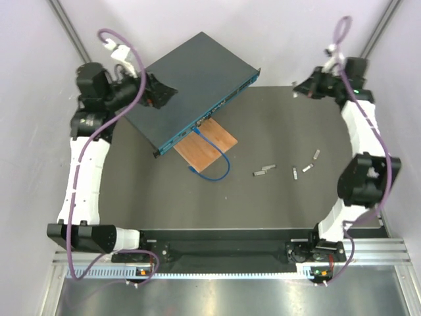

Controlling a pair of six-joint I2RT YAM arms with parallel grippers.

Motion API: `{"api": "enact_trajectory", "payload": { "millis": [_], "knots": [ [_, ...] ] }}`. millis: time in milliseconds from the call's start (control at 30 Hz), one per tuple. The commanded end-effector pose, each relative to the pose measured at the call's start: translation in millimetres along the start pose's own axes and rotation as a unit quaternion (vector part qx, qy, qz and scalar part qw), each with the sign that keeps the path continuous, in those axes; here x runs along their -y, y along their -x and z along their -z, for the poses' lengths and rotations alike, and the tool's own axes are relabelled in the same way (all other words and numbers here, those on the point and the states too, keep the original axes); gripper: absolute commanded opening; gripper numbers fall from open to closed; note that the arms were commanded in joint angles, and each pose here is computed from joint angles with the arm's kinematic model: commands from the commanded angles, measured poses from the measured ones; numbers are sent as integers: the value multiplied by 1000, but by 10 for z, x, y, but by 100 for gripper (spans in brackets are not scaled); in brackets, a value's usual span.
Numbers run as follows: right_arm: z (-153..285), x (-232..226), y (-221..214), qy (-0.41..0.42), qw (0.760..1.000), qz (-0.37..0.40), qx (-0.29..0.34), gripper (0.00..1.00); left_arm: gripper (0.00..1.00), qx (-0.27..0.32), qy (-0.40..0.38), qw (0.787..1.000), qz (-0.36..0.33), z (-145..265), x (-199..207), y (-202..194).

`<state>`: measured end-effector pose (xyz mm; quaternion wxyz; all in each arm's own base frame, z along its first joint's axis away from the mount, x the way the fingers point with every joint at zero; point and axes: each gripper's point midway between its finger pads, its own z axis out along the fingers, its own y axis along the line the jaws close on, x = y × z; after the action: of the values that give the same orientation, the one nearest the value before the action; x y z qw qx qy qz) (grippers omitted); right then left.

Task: Insert the plug into the switch port

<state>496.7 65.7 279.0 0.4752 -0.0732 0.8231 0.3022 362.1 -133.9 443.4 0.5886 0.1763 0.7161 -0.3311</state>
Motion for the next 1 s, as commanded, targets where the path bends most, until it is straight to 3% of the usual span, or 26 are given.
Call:
{"api": "enact_trajectory", "payload": {
  "millis": [0, 133, 200, 367, 467, 700, 967],
  "knots": [
    [614, -703, 523, 137, 986, -25, 87, 0, 92, 7, -106, 994, -18, -279, 518, -20],
    [1150, -1409, 716, 223, 960, -52, 159, 0, 91, 26, -201, 979, 22, -576, 1101, -74],
    [1181, -1587, 612, 254, 949, -77, 168, 0, 90, 47, -251, 966, 41, -679, 1445, -43],
    [1442, -2274, 513, 350, 912, -91, 195, 0, 80, 32, -312, 944, 102, -985, 1952, -197],
    [1479, -2512, 434, 379, 898, -109, 196, 0, 69, 22, -335, 933, 129, -1100, 2111, -299],
    [1548, -2786, 256, 408, 884, -120, 195, 0, 64, 25, -338, 926, 165, -1234, 2218, -403],
    [1510, -2797, 206, 408, 883, -124, 196, 0, 53, 30, -349, 920, 176, -1254, 2295, -432]
  ]
}}
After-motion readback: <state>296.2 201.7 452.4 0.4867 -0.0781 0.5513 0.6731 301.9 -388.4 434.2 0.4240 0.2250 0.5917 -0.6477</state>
